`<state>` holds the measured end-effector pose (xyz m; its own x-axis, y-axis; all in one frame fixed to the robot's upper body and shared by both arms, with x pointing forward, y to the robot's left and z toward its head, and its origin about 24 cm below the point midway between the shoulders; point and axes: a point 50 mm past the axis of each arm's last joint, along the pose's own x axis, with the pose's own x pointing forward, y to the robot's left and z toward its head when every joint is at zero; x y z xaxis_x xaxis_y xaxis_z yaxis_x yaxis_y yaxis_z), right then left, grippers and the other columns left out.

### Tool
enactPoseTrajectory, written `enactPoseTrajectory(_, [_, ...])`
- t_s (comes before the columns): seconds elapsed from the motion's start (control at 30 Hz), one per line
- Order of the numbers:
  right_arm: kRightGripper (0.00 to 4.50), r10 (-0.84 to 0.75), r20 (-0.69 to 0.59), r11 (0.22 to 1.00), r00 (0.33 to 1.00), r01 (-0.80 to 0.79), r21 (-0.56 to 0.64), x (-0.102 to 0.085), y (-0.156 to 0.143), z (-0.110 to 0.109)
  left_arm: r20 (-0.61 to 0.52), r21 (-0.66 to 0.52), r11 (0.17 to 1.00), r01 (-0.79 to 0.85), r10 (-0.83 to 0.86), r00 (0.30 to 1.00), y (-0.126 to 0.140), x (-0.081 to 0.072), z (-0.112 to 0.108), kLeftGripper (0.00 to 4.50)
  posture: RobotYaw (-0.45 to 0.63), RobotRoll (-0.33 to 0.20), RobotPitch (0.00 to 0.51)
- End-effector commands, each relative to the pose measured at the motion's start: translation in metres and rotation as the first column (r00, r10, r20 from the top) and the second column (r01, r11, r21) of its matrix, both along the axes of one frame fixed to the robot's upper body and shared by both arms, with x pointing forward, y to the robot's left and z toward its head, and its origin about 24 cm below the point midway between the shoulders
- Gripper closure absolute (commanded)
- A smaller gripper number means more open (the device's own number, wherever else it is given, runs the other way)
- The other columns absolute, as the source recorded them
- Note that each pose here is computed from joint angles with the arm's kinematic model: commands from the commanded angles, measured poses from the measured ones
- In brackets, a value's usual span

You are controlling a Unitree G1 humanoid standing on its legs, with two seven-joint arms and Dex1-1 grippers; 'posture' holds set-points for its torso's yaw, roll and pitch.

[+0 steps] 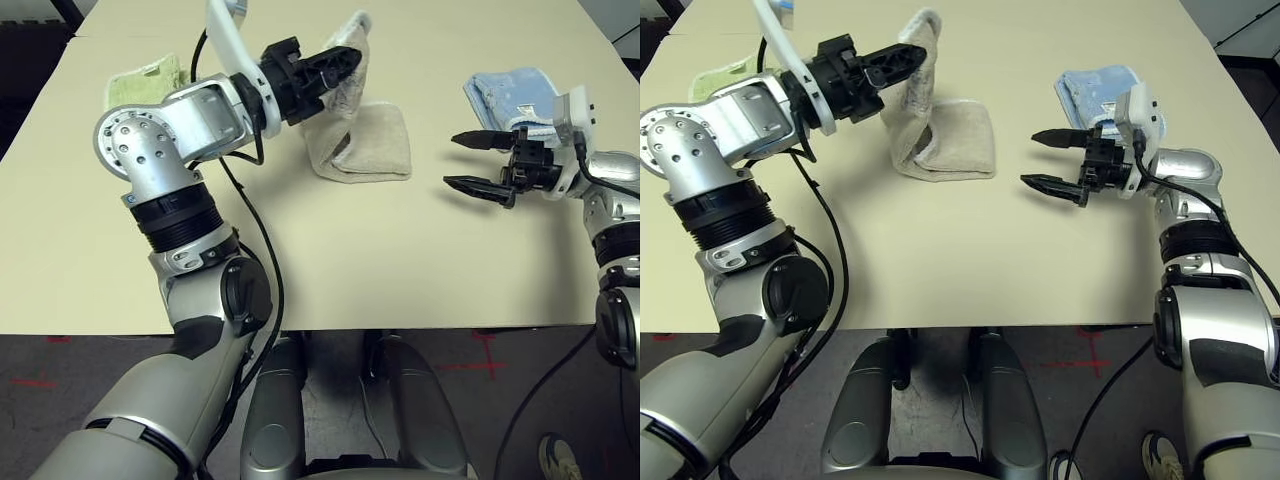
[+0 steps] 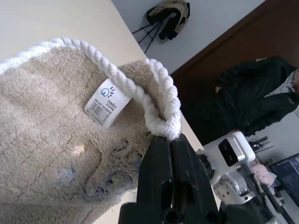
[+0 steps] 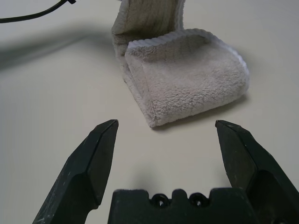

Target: Fold the towel and set it aside.

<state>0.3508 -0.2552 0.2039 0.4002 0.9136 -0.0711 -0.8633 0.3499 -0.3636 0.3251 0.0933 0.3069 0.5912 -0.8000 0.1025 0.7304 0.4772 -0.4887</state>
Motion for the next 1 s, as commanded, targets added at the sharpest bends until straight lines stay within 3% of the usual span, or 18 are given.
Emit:
enactPoseTrajectory(0.03, [0.0, -0.023, -0.008, 0.999, 1.0, 0.023, 0.028, -0.005, -0.014, 0.001, -0.006, 0.018, 1.0, 0.018, -0.018, 1.0, -0.003, 0.003, -0.006, 4.47, 0.06, 0.0, 0.258])
enactPoseTrajectory(0.27, [0.0, -0.056, -0.025, 0.998, 0.998, 0.056, 0.004, -0.011, -0.027, -0.002, -0.011, 0.064, 0.998, 0.023, -0.022, 1.0, -0.006, 0.009, -0.015, 4.47, 0.05, 0.0, 0.262])
enactPoseTrajectory(0.63, [0.0, -0.059, -0.029, 0.998, 0.998, 0.059, 0.007, -0.006, -0.022, -0.004, -0.003, 0.055, 0.989, 0.138, -0.138, 0.99, -0.044, 0.004, -0.016, 4.47, 0.06, 0.0, 0.264])
enactPoseTrajectory(1.0, [0.0, -0.065, -0.03, 0.998, 0.997, 0.065, -0.002, -0.006, -0.023, -0.008, -0.037, 0.272, 0.962, 0.031, -0.022, 0.999, -0.053, 0.019, -0.062, 4.47, 0.05, 0.0, 0.266])
